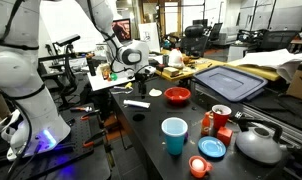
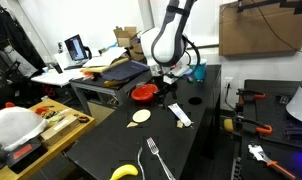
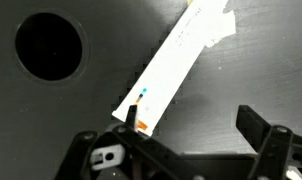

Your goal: Pick up the purple eggplant toy and move it to the right of the table, slide the eggplant toy a little to the right, pick up the toothpaste and put it in front of the blue cup

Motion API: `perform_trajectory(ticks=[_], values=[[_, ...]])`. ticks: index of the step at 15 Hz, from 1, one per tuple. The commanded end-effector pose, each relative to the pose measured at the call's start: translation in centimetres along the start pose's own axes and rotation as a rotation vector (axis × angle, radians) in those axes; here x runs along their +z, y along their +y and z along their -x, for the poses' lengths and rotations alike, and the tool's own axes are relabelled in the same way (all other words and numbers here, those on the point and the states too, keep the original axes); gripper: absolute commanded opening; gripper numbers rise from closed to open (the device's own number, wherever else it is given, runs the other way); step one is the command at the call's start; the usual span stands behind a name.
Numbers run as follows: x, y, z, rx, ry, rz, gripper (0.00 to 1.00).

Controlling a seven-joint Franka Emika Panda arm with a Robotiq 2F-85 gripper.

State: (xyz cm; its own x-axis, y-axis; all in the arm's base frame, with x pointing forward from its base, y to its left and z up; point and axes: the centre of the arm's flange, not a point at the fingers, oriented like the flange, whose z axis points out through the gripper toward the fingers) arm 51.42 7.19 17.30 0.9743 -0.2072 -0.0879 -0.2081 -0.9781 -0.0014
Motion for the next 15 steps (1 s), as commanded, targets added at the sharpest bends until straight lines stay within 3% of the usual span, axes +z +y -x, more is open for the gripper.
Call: perform_trajectory(ticks=[1,7,15], values=[[-0.1,-0.4,2.6,0.127,-0.017,0.005,1.00],[2.5,1.1,4.3,0.295,-0.063,0.036,1.00],[4.1,1.3,5.2,0.420,-0.124,-0.029,1.00]])
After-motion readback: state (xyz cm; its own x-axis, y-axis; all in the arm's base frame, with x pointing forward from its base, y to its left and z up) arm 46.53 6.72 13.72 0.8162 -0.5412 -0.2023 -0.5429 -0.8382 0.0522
